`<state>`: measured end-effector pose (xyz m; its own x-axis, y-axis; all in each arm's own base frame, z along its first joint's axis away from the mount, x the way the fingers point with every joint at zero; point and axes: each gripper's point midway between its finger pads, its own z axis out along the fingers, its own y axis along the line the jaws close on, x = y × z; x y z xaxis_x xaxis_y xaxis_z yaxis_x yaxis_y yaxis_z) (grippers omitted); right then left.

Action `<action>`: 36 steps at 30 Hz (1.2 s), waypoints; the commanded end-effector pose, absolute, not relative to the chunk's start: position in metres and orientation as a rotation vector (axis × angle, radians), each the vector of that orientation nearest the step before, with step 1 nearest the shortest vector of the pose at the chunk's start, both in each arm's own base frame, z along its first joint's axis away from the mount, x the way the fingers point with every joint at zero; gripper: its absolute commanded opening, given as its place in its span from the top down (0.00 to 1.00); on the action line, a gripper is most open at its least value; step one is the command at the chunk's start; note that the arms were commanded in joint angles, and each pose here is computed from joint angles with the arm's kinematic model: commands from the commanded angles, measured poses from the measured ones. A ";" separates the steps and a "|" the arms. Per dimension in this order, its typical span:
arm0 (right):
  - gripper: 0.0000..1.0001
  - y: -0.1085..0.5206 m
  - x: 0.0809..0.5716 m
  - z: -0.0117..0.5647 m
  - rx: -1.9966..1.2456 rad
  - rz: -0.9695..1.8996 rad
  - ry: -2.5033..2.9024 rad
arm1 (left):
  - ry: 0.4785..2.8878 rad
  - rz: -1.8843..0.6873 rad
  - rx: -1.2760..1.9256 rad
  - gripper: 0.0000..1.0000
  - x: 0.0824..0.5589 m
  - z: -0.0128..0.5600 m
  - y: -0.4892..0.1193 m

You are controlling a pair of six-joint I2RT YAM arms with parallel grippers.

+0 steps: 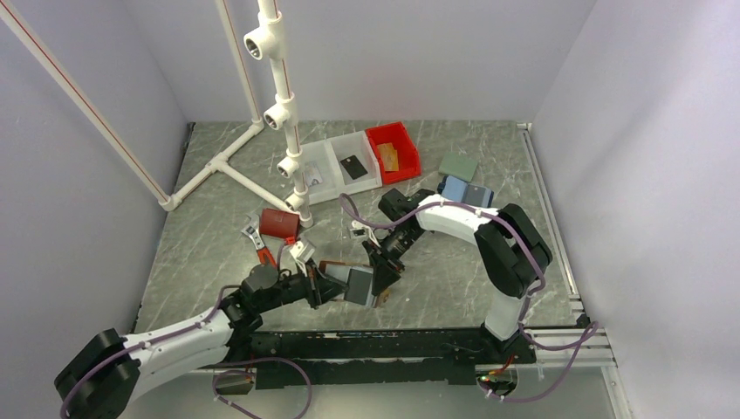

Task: Take the credit cards out of the card holder
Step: Remove the card holder.

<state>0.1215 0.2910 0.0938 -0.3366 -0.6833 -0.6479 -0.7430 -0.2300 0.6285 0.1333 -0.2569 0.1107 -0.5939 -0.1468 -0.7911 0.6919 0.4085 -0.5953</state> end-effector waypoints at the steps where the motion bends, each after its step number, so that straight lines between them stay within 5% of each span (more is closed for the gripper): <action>1: 0.78 0.301 0.118 0.111 -1.788 1.708 1.818 | 1.798 -1.259 0.427 1.00 0.142 0.119 -0.253; 12: 0.94 0.300 0.116 0.113 -1.792 1.729 1.809 | 1.761 -1.261 0.406 1.00 0.138 0.126 -0.245; 36: 0.98 0.296 0.124 0.097 -1.793 1.695 1.906 | 1.787 -1.295 0.361 1.00 0.133 0.115 -0.242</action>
